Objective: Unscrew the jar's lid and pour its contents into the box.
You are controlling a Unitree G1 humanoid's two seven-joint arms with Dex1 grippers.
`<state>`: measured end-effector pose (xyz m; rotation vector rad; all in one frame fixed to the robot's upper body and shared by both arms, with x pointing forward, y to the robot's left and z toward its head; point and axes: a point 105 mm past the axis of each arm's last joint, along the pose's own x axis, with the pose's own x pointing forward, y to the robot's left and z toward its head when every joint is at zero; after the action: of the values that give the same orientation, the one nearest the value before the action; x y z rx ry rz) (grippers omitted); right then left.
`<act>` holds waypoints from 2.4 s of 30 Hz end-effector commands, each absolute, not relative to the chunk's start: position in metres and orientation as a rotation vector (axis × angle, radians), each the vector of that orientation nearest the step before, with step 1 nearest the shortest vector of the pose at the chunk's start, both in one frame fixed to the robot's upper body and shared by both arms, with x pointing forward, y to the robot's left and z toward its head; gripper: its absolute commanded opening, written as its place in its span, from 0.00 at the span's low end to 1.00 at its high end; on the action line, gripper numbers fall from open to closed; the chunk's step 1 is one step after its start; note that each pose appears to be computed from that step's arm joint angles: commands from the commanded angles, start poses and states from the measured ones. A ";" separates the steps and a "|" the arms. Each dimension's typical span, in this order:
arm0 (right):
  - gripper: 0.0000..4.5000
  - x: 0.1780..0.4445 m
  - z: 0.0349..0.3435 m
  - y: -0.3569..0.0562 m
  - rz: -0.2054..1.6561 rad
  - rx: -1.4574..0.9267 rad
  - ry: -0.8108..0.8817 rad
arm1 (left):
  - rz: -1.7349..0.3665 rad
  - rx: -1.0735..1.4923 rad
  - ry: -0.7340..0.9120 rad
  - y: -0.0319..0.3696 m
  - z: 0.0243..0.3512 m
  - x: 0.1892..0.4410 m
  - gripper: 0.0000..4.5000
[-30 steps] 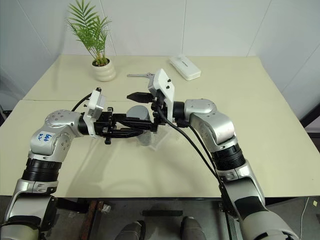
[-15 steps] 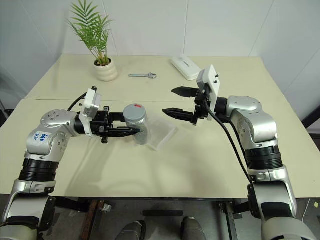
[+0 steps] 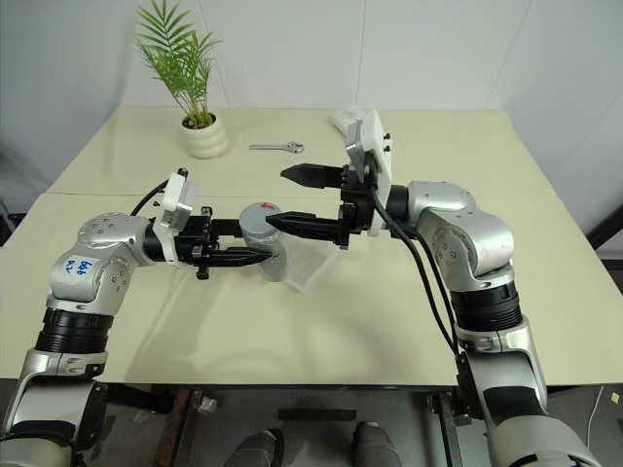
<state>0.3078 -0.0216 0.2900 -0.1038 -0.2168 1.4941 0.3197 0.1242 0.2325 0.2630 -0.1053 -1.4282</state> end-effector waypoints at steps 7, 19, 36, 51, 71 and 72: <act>0.99 0.303 0.292 0.013 1.479 -0.225 -0.270 | -1.461 0.276 -0.165 0.117 0.242 0.315 0.41; 0.99 0.319 0.296 -0.001 1.406 -0.222 -0.289 | -1.464 0.276 -0.169 0.115 0.243 0.315 0.41; 0.99 0.317 0.291 -0.028 1.425 -0.249 -0.269 | -1.454 0.283 -0.167 0.119 0.244 0.316 0.41; 0.99 0.304 0.293 -0.021 1.505 -0.215 -0.277 | -1.447 0.292 -0.165 0.122 0.243 0.316 0.41; 0.72 0.304 0.290 -0.003 1.525 -0.202 -0.266 | -1.442 0.293 -0.172 0.120 0.245 0.317 0.41; 0.65 0.304 0.290 -0.003 1.530 -0.202 -0.267 | -1.442 0.294 -0.173 0.120 0.245 0.317 0.41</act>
<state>0.3086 -0.0041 0.2818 -0.1900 -0.2298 1.5158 0.3197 0.1199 0.2319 0.2550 -0.1173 -1.4436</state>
